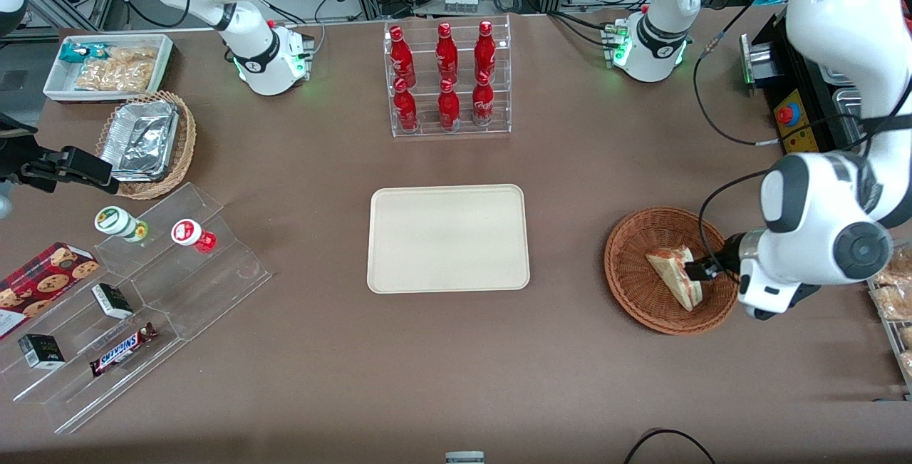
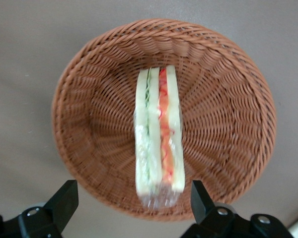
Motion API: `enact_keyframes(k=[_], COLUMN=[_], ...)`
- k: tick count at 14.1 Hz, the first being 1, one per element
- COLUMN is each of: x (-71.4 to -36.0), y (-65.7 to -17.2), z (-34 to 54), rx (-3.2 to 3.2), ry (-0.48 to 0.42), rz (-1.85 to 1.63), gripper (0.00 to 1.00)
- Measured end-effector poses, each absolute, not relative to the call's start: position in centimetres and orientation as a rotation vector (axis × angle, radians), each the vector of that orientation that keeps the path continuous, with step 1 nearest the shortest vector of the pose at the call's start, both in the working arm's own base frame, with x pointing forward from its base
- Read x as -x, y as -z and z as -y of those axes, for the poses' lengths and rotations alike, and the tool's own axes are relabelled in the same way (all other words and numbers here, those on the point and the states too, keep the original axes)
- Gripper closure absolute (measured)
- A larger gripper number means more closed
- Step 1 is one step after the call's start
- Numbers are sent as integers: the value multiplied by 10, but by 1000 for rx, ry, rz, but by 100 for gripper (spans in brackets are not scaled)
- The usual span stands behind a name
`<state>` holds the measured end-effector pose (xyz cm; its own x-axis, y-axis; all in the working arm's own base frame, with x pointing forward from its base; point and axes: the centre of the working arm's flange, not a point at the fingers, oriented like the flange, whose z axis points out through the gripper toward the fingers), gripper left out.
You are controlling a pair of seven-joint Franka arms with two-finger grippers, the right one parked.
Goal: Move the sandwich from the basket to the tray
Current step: 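Close the left gripper on the sandwich and lift it from the basket, then carry the sandwich with the left gripper over the cream tray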
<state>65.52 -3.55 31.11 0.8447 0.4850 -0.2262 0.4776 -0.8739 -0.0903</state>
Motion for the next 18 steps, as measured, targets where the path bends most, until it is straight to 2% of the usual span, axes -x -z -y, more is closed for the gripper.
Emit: enact_keyframes(k=[6,9,11,15,18], x=[-644,-632,-628,-633,-644], y=[-260,-239,-233,-240,-263], z=[39,41,41,52,91], rx=[2953,2946,2942,2939,2964], ry=[-305,-308,-317,-287,-229], rz=[954,968,970,1005,983], gripper=[0,0,4,49,66])
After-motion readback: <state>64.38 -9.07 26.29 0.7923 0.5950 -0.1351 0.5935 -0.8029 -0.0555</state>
